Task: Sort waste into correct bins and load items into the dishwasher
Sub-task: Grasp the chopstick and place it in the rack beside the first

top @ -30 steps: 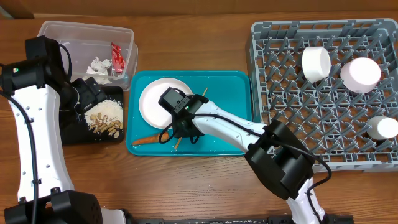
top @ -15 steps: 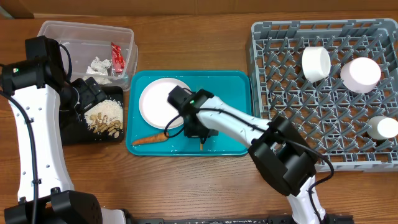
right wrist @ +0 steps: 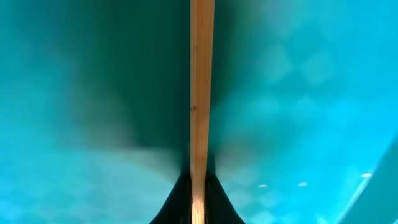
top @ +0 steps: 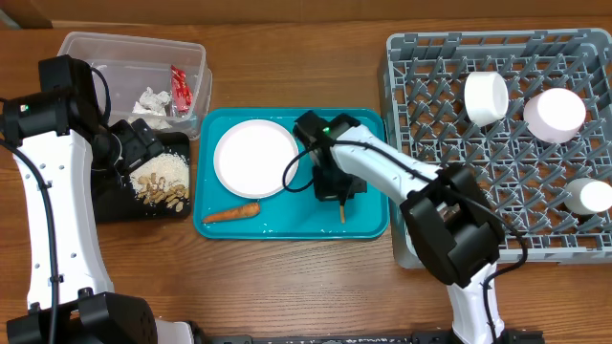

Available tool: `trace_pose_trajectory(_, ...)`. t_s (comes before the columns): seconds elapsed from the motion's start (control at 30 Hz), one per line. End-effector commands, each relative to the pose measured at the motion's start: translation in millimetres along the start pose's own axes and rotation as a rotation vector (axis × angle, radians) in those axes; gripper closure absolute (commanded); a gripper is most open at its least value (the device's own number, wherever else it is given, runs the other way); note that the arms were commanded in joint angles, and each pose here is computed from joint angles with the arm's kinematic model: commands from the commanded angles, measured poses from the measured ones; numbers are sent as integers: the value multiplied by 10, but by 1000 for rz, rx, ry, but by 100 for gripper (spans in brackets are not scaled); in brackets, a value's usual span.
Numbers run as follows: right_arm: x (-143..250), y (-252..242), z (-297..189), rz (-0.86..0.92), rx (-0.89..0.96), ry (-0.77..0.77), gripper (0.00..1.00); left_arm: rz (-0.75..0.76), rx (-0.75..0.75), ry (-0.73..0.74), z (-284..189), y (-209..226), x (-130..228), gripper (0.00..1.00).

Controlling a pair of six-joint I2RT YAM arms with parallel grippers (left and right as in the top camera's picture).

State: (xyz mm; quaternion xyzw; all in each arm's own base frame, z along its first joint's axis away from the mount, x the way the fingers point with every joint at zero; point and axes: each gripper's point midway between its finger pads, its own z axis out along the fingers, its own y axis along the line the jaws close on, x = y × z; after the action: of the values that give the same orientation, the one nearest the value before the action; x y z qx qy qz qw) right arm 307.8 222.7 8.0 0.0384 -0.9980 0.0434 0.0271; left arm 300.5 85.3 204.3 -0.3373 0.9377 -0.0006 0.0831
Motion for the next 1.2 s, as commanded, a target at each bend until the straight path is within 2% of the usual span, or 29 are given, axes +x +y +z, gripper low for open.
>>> trace_pose_trajectory(0.0, -138, -205, -391, -28, -30, -91, 96, 7, 11, -13, -36, -23, -16, 0)
trace_pose_trajectory(0.17, -240, -566, -1058, -45, -85, -240, 96, 7, 11, -13, -36, -23, -16, 0)
trace_pose_trajectory(0.33, -226, -1047, -1369, -59, -70, -291, 96, 6, 12, -13, -36, -24, -17, 0)
trace_pose_trajectory(0.53, -126, -1521, -1247, 1, -34, -190, 96, 6, 12, -13, -36, -25, -18, 0)
trace_pose_trajectory(0.7, -61, -1533, -1118, -32, -50, -117, 96, 6, 12, -13, -36, -24, -17, 0)
trace_pose_trajectory(1.0, 18, -1520, -782, -33, -44, -74, 96, 6, 11, -12, -36, -24, -15, 0)
trace_pose_trajectory(1.03, 27, -1520, -753, -30, -44, -71, 95, 6, 11, -12, -36, -24, -16, 0)
trace_pose_trajectory(1.13, 32, -1517, -697, -30, -44, -71, 79, 6, 11, -13, -36, -24, -17, 0)
trace_pose_trajectory(1.17, 26, -1512, -697, -30, -47, -73, 78, 6, 11, -12, -36, -24, -16, 0)
